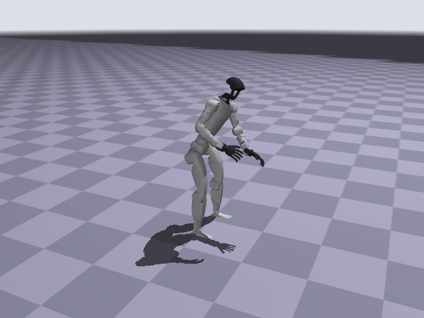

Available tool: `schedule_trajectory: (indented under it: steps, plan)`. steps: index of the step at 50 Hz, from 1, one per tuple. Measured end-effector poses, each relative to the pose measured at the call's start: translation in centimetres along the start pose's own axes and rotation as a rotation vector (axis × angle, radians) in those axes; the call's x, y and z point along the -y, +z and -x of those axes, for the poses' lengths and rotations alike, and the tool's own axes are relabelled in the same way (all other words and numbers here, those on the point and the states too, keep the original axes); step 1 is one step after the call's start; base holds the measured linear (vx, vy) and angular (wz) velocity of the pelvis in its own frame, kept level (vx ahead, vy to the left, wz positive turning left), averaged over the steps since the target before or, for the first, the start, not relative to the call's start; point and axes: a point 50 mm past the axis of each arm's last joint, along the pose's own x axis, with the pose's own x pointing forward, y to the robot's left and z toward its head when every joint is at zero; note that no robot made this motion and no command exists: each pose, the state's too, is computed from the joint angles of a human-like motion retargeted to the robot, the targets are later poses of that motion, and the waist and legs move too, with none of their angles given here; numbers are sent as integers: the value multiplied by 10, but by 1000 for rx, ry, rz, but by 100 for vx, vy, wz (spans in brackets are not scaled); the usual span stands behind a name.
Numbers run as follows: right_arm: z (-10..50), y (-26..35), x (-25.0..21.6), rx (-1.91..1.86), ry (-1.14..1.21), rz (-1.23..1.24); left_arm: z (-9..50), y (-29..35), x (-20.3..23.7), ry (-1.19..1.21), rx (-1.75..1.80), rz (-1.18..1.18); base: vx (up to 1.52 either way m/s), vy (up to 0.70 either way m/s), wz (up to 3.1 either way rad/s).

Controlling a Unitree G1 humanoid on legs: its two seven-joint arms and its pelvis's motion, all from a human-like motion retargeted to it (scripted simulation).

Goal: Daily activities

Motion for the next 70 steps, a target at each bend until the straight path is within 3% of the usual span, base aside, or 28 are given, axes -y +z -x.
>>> schedule_trajectory:
  steps: [52,70]
  plan:
    - [-37,49,16,274,28,202,-21,1,-19,-18,56,-258,0,0,0]
    - [-26,46,39,302,-79,227,-12,7,-9,-26,88,-188,0,0,0]
